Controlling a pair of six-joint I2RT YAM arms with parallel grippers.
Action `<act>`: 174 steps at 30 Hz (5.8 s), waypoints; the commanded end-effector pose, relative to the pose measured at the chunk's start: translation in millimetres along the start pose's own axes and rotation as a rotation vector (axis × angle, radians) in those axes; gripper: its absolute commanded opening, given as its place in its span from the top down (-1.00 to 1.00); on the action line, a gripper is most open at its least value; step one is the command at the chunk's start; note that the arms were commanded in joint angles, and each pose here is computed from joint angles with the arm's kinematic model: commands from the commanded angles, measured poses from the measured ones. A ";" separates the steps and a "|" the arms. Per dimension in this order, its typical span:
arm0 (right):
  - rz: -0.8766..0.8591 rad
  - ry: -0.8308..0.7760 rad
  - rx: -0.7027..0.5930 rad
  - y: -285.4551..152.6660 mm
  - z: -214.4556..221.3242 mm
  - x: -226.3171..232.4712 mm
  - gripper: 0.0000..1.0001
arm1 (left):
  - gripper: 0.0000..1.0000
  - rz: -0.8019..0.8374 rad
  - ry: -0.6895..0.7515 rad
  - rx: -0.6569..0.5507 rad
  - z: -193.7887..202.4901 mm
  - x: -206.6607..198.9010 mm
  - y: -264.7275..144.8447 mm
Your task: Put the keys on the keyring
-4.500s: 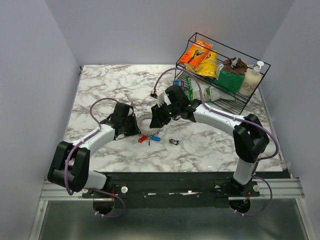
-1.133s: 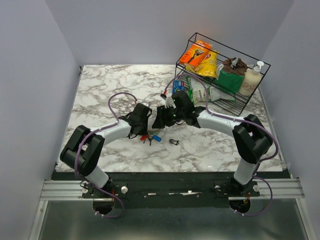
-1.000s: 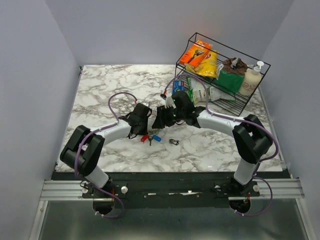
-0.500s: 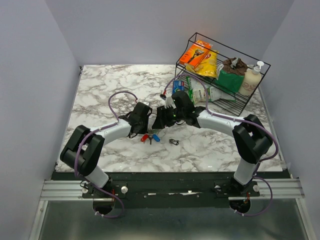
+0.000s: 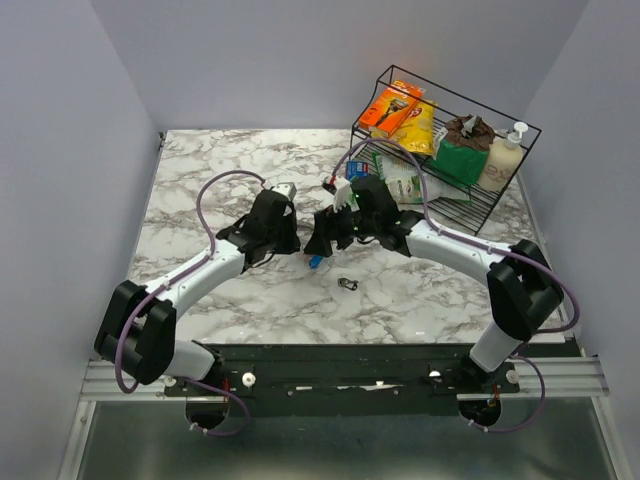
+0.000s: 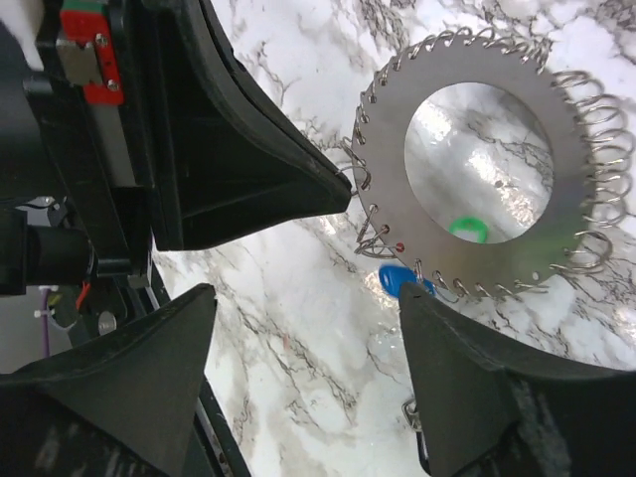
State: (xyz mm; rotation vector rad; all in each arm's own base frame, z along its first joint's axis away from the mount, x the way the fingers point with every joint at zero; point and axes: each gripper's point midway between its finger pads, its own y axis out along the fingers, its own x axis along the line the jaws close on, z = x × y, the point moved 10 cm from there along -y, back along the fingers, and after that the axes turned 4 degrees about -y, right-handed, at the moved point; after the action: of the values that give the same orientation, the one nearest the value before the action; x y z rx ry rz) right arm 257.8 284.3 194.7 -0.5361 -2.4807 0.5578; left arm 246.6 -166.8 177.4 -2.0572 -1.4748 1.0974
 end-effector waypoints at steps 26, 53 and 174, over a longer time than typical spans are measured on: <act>-0.056 -0.409 -0.170 -41.2 -24.1 14.5 -0.83 | 1.00 0.547 -0.451 0.133 -19.8 4.9 -38.4; -0.078 -0.479 -0.206 -23.8 -38.7 8.5 -0.61 | 1.00 0.441 -0.308 0.283 -24.5 42.3 -19.4; 0.359 -0.090 0.274 111.5 -11.4 6.4 -0.18 | 0.07 -0.073 -0.273 -0.016 -113.2 113.0 -49.8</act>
State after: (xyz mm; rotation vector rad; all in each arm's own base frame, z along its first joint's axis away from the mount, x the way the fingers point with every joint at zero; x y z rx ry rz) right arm 292.7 380.2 158.3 -0.8294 -2.3790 1.0014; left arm 328.5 -33.9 237.4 -1.9297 -1.6673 1.4688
